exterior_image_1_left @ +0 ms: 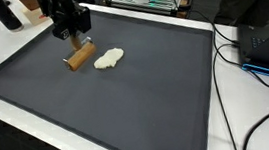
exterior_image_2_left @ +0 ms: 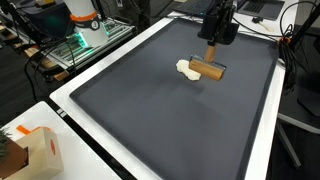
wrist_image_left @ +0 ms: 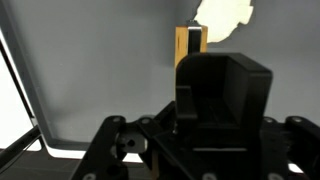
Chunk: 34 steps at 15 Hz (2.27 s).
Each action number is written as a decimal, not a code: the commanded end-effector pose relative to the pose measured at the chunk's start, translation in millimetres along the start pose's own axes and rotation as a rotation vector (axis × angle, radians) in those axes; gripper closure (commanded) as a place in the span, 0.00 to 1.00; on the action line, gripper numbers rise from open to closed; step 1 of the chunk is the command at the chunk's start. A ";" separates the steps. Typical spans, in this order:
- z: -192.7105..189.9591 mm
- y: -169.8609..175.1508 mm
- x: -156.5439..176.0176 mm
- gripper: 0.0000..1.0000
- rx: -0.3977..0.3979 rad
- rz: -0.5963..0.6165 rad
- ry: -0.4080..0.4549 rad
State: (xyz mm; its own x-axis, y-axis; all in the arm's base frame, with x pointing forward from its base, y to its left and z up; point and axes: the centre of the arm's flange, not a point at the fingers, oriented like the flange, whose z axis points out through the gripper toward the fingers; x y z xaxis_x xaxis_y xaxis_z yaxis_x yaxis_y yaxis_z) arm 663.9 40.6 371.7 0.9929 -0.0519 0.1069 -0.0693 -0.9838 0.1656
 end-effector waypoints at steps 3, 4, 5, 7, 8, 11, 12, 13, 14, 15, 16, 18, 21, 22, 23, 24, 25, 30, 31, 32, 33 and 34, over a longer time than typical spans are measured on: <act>-9.4 24.6 -21.2 0.81 0.272 -0.138 -0.020; -7.1 26.7 -22.7 0.81 0.321 -0.161 -0.023; -4.7 28.1 -23.8 0.81 0.371 -0.185 -0.029; 2.7 30.0 -27.0 0.81 0.470 -0.230 -0.034; 5.9 30.8 -28.6 0.81 0.515 -0.251 -0.037; 16.5 34.0 -34.0 0.81 0.636 -0.291 -0.054; 19.0 34.7 -35.7 0.81 0.671 -0.303 -0.065; 22.3 36.1 -37.0 0.81 0.698 -0.310 -0.076; 25.0 37.2 -38.5 0.81 0.723 -0.317 -0.089; 28.0 38.5 -39.8 0.81 0.743 -0.319 -0.102; 31.2 39.7 -41.0 0.81 0.762 -0.321 -0.116; 37.0 41.0 -43.1 0.81 0.792 -0.324 -0.139; 46.1 42.1 -44.8 0.81 0.834 -0.324 -0.150; 49.7 42.1 -45.0 0.81 0.845 -0.321 -0.148; 53.0 41.9 -44.9 0.81 0.859 -0.321 -0.147; 57.0 41.2 -44.7 0.81 0.869 -0.319 -0.146; 59.8 41.1 -44.5 0.81 0.879 -0.320 -0.143; 74.6 41.8 -43.2 0.81 0.920 -0.314 -0.132; 77.1 42.3 -43.0 0.81 0.927 -0.313 -0.132; 79.6 42.8 -42.7 0.81 0.930 -0.308 -0.133; 81.6 43.0 -42.6 0.81 0.938 -0.307 -0.135; 83.6 42.9 -42.2 0.81 0.943 -0.303 -0.136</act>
State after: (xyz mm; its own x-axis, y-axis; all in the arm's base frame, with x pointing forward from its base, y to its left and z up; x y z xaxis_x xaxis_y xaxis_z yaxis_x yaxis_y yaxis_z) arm 625.2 -8.3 294.3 0.9621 0.2667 0.0562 0.2387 -0.7248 -0.6463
